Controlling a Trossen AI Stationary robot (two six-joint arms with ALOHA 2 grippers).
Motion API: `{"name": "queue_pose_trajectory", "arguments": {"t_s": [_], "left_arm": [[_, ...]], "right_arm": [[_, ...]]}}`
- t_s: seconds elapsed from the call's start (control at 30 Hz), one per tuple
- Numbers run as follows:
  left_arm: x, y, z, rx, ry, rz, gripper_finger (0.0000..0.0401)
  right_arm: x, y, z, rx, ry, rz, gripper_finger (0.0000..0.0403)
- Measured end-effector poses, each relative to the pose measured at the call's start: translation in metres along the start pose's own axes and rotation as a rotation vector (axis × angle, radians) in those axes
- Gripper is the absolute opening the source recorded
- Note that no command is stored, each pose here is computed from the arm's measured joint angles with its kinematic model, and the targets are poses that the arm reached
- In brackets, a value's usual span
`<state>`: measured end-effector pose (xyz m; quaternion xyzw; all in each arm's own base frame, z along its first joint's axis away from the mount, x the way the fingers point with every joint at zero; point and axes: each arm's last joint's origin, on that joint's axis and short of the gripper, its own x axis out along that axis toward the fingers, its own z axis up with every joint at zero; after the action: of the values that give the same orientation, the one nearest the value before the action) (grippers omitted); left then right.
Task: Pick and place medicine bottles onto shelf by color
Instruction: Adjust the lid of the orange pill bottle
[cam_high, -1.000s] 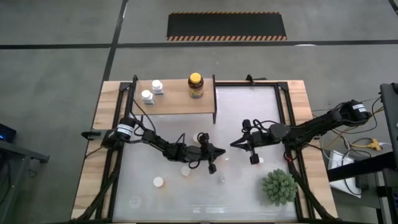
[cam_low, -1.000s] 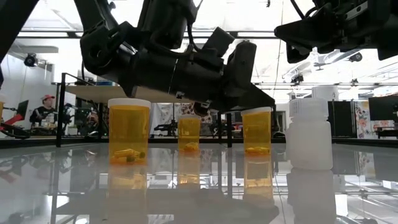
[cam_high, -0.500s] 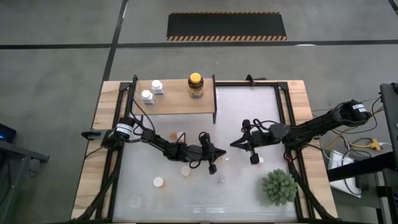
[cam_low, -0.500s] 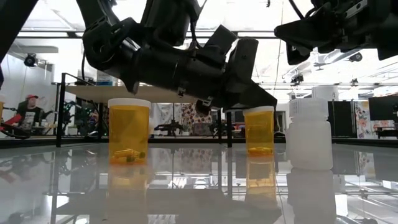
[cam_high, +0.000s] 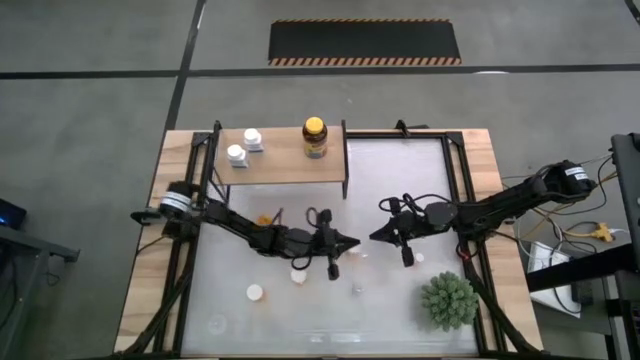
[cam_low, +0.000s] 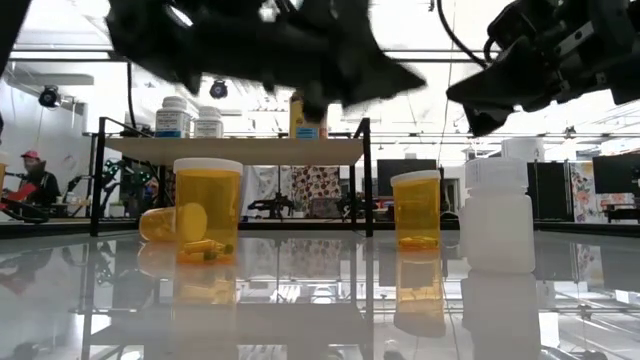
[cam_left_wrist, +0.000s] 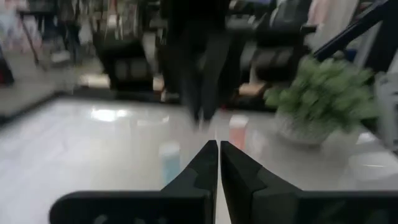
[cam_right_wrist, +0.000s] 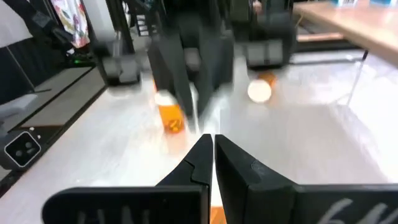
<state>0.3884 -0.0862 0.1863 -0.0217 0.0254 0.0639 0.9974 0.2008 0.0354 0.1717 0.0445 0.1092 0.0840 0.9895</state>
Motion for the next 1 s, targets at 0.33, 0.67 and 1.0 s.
{"name": "queue_pose_trajectory", "arguments": {"t_s": [0.33,0.67,1.0], "left_arm": [[-0.065,0.014,0.045,0.058,-0.110,-0.014,0.0000],[-0.088,0.024,0.054,0.040,-0.180,-0.010,0.0000],[-0.089,0.023,0.054,0.052,-0.177,-0.012,0.0000]], "right_arm": [[0.034,0.005,-0.014,-0.019,-0.021,0.032,0.0009],[0.075,0.005,-0.007,-0.070,-0.018,0.023,0.0009],[0.081,-0.001,-0.036,-0.011,0.164,-0.012,0.0009]]}}
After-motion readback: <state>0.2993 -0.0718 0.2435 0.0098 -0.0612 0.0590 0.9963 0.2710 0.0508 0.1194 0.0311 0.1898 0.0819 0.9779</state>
